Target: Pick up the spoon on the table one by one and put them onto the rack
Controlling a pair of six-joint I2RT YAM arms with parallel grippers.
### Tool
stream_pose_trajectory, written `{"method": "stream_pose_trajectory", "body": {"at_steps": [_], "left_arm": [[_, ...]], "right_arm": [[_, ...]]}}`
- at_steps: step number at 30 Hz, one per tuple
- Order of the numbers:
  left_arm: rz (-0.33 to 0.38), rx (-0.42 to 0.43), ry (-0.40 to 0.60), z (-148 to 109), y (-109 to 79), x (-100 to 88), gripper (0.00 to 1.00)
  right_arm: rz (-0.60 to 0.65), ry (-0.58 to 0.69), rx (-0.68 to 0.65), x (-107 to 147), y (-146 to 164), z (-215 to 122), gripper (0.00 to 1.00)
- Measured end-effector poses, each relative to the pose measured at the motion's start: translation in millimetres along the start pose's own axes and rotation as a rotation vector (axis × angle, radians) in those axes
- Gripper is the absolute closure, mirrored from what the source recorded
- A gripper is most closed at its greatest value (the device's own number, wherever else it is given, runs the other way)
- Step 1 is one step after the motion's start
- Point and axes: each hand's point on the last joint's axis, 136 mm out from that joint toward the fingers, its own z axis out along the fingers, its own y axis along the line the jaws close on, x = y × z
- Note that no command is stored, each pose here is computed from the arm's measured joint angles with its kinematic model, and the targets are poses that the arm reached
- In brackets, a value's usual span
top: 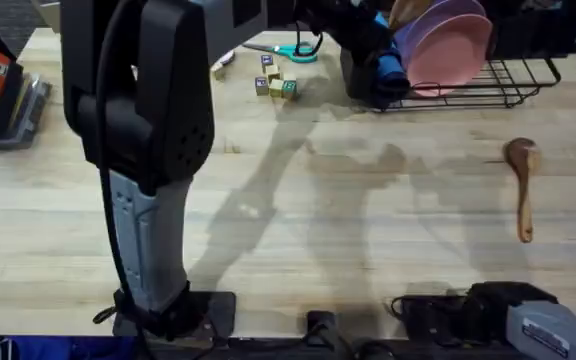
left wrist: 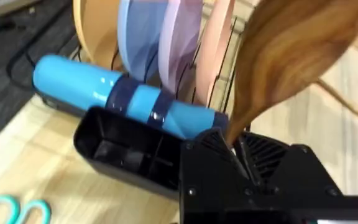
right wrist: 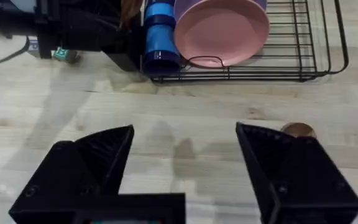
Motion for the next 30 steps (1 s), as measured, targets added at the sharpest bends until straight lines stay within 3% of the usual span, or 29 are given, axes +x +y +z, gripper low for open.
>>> {"method": "stream_pose_trajectory", "body": {"at_steps": [9,11,14,16,18,19,30], "left_arm": [[-0.029,-0.04,0.057,-1,5.6,14.3,0.956],[-0.02,-0.045,0.059,-1,6.4,14.6,0.881],[-0.007,-0.051,0.061,-1,7.4,14.8,0.637],[0.001,-0.053,0.061,-1,7.9,14.8,0.4],[0.009,-0.054,0.061,-1,8.1,14.7,0.097],[0.012,-0.054,0.062,-1,8.0,14.8,0.032],[0.032,-0.062,0.058,-3,11.6,14.2,0.008]], "right_arm": [[0.0,0.0,0.0,0,0,0,0.006],[0.0,0.0,0.0,0,0,0,0.006],[0.0,0.0,0.0,0,0,0,0.006],[0.0,0.0,0.0,0,0,0,0.005],[0.0,0.0,0.0,0,0,0,0.005],[0.0,0.0,0.0,0,0,0,0.005],[0.0,0.001,0.0,0,0,0,0.005]]}}
